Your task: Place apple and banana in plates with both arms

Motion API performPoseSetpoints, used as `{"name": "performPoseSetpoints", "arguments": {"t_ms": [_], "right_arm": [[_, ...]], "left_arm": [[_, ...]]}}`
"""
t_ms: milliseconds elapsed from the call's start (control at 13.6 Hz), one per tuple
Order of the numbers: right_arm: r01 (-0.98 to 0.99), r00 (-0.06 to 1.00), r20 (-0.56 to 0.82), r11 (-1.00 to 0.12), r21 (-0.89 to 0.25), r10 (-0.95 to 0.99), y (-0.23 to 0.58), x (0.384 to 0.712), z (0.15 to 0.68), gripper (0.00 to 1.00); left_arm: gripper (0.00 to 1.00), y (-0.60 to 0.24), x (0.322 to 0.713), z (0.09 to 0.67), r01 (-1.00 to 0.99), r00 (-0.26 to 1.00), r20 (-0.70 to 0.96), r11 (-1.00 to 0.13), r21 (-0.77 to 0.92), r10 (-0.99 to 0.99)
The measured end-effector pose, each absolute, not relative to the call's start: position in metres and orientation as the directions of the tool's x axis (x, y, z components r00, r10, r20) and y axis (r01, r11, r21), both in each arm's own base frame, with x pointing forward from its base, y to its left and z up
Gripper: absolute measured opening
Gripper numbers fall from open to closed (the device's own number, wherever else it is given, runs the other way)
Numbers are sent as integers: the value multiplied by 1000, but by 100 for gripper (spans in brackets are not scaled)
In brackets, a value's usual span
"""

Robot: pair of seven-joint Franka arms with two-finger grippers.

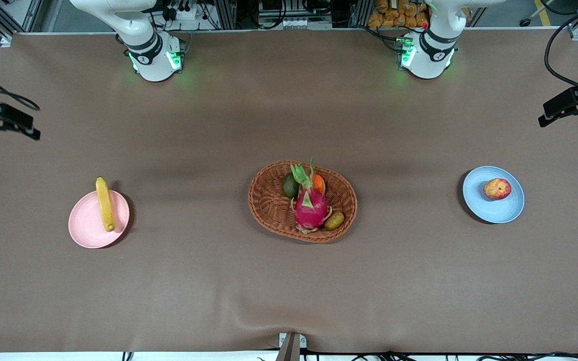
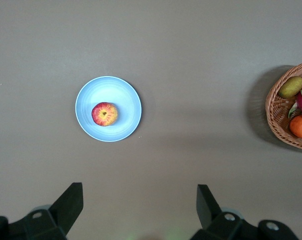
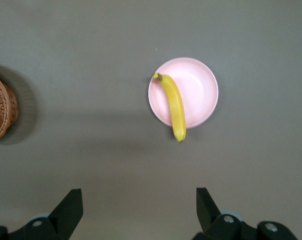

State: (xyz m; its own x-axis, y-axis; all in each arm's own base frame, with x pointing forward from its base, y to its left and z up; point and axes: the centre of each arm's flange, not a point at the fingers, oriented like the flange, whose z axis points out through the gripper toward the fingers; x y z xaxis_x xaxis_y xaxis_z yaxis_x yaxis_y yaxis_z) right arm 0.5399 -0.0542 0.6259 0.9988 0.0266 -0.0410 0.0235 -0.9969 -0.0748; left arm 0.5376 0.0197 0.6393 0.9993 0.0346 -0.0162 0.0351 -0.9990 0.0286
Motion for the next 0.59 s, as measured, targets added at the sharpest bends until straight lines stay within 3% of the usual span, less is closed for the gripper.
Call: {"name": "performPoseSetpoints", "arguments": {"t_ms": [590], "right_arm": [[-104, 993, -55, -994, -20, -103, -62, 534, 639, 100]], "left_arm": [[100, 22, 538, 639, 12, 1000, -16, -1000, -4, 12]]}}
